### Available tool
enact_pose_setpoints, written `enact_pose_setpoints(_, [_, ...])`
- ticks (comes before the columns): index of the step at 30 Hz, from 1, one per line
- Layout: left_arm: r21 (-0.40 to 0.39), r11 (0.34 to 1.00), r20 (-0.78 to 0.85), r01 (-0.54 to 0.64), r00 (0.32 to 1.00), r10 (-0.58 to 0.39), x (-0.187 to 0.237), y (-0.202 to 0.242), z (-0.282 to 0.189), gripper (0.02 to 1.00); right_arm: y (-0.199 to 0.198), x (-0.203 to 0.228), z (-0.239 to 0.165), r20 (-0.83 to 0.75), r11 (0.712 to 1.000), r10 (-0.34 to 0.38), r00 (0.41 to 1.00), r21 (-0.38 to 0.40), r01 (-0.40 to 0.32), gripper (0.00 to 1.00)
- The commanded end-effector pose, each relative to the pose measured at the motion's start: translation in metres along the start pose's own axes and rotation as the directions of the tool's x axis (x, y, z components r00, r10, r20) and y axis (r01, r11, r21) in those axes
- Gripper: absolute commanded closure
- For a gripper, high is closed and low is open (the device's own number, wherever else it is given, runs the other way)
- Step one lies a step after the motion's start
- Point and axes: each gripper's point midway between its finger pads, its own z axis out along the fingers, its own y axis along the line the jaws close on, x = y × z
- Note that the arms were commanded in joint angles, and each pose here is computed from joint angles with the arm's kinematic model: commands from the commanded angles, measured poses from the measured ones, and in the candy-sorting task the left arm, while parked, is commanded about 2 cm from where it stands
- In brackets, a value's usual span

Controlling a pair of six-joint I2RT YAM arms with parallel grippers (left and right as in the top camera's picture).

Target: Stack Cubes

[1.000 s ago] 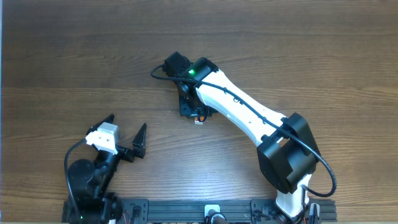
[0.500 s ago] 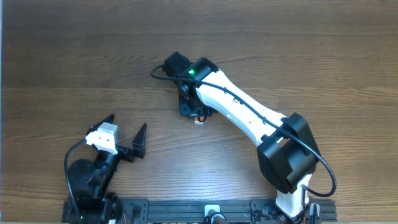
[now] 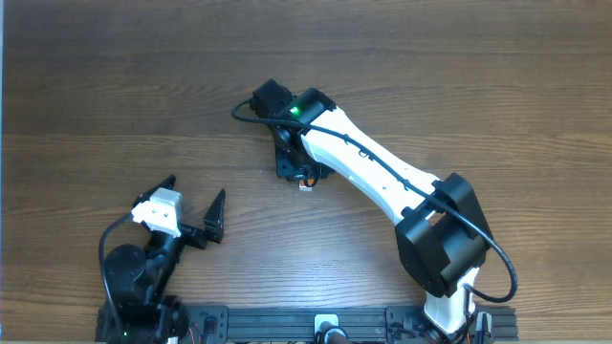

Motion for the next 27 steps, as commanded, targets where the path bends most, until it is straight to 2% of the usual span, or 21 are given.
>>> enact_pose_setpoints(1, [-0.003,1.000,0.000,0.010,1.000,-0.010,0.002,0.000,0.000,0.018,-0.001,0.002,0.000,0.012,1.000,-0.007,1.000,0.016,0.007,0.684])
enact_pose_setpoints(5, [-0.003,1.000,0.000,0.010,1.000,-0.010,0.002,0.000,0.000,0.018,-0.001,0.002,0.000,0.012,1.000,-0.007,1.000,0.016,0.007,0.654])
enact_pose_setpoints(10, [-0.003,1.000,0.000,0.010,1.000,-0.010,0.002,0.000,0.000,0.018,-0.001,0.002,0.000,0.011,1.000,-0.007,1.000,0.016,0.007,0.496])
enact_pose_setpoints(13, [-0.003,1.000,0.000,0.010,1.000,-0.010,0.002,0.000,0.000,0.018,-0.001,0.002,0.000,0.011,1.000,-0.007,1.000,0.016,0.007,0.314])
enact_pose_setpoints(14, [-0.003,1.000,0.000,0.010,1.000,-0.010,0.002,0.000,0.000,0.018,-0.001,0.002,0.000,0.011,1.000,-0.007,1.000,0.016,0.007,0.226])
enact_pose_setpoints(15, [-0.003,1.000,0.000,0.010,1.000,-0.010,0.002,0.000,0.000,0.018,-0.001,0.002,0.000,0.011,1.000,-0.007,1.000,0.016,0.007,0.088])
enact_pose_setpoints(16, [-0.003,1.000,0.000,0.010,1.000,-0.010,0.002,0.000,0.000,0.018,-0.001,0.002,0.000,0.011,1.000,-0.007,1.000,0.016,0.007,0.009])
enact_pose_setpoints(20, [-0.003,1.000,0.000,0.010,1.000,-0.010,0.002,0.000,0.000,0.018,-0.003,0.000,-0.005,0.012,1.000,-0.002,1.000,0.022,0.002,0.007])
enact_pose_setpoints(24, [-0.003,1.000,0.000,0.010,1.000,-0.010,0.002,0.000,0.000,0.018,-0.009,-0.013,-0.027,0.066,0.998,-0.022,0.998,0.063,0.018,0.009])
enact_pose_setpoints(27, [-0.003,1.000,0.000,0.010,1.000,-0.010,0.002,0.000,0.000,0.020,-0.002,-0.030,-0.052,0.131,0.998,-0.056,0.990,0.030,0.053,0.009])
